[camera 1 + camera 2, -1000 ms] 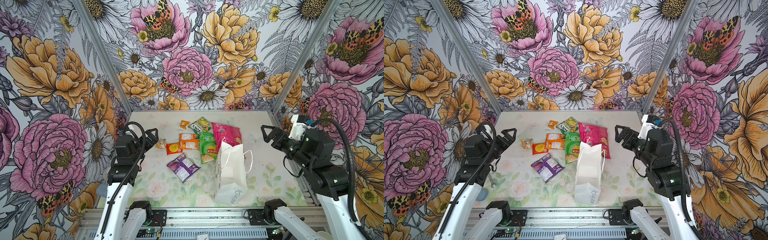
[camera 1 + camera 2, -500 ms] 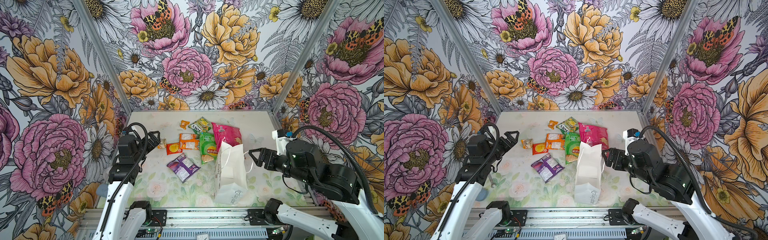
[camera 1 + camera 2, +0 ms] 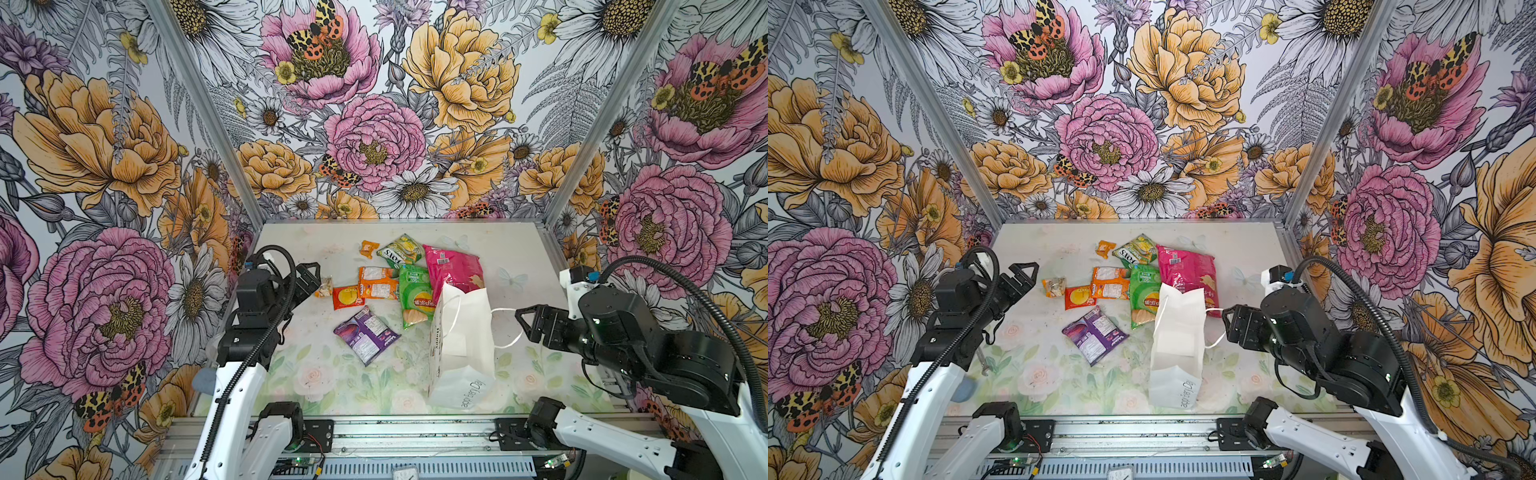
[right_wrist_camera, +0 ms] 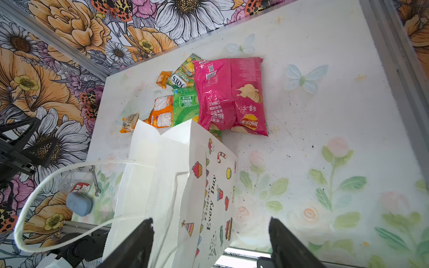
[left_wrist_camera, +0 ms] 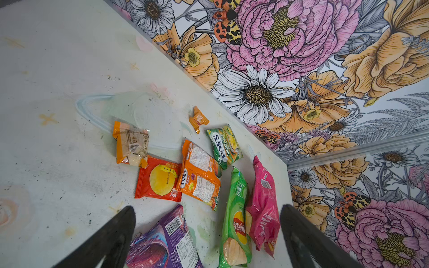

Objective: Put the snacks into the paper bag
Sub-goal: 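Raise the left gripper over the snacks while the right gripper moves toward the paper bag, then grasp the paper bag's rim with the right gripper and drag it farther from the robot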

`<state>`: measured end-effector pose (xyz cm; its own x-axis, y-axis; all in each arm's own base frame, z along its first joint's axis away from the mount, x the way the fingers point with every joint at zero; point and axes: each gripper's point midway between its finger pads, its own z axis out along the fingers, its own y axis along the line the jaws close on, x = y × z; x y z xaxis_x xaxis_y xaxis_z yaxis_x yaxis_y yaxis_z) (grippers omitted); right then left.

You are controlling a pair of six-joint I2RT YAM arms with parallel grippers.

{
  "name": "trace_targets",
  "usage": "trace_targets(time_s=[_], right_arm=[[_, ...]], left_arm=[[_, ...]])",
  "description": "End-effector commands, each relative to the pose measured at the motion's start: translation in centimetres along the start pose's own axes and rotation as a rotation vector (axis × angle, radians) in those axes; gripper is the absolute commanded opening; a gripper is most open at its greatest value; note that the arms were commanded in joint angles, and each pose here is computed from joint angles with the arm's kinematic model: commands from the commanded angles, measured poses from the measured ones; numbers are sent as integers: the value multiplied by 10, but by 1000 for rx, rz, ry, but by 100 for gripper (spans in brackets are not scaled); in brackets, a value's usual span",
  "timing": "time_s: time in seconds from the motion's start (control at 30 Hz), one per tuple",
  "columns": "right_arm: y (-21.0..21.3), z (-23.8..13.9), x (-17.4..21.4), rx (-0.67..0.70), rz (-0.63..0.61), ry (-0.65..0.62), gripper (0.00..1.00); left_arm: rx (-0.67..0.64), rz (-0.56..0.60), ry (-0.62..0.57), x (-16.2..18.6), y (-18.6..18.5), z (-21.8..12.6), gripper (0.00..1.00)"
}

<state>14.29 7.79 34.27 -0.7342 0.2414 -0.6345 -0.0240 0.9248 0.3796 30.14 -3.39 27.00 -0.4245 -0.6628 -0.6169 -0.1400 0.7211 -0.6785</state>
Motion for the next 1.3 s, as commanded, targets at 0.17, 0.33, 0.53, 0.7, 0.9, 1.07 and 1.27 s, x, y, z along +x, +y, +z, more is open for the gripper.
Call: trace_targets(time_s=[0.17,0.33,0.53,0.7,0.9,1.07,1.27], right_arm=[[8,-9,-3,-44,-38,3,79],[49,6,5,-198,-89,65,78],[67,5,24,-296,-157,84,78],[67,6,40,-241,-241,83,79],[61,4,41,-161,-278,57,80],[30,-2,26,-70,-190,-3,81],[39,-3,27,-113,-206,4,79]], left_arm=[[7,1,16,3,2,3,99],[7,0,22,5,3,4,99],[4,0,20,5,4,4,99],[5,-5,20,4,5,4,99],[5,-10,19,3,5,5,99],[7,-14,22,4,6,5,99],[5,-15,20,4,7,5,99]])
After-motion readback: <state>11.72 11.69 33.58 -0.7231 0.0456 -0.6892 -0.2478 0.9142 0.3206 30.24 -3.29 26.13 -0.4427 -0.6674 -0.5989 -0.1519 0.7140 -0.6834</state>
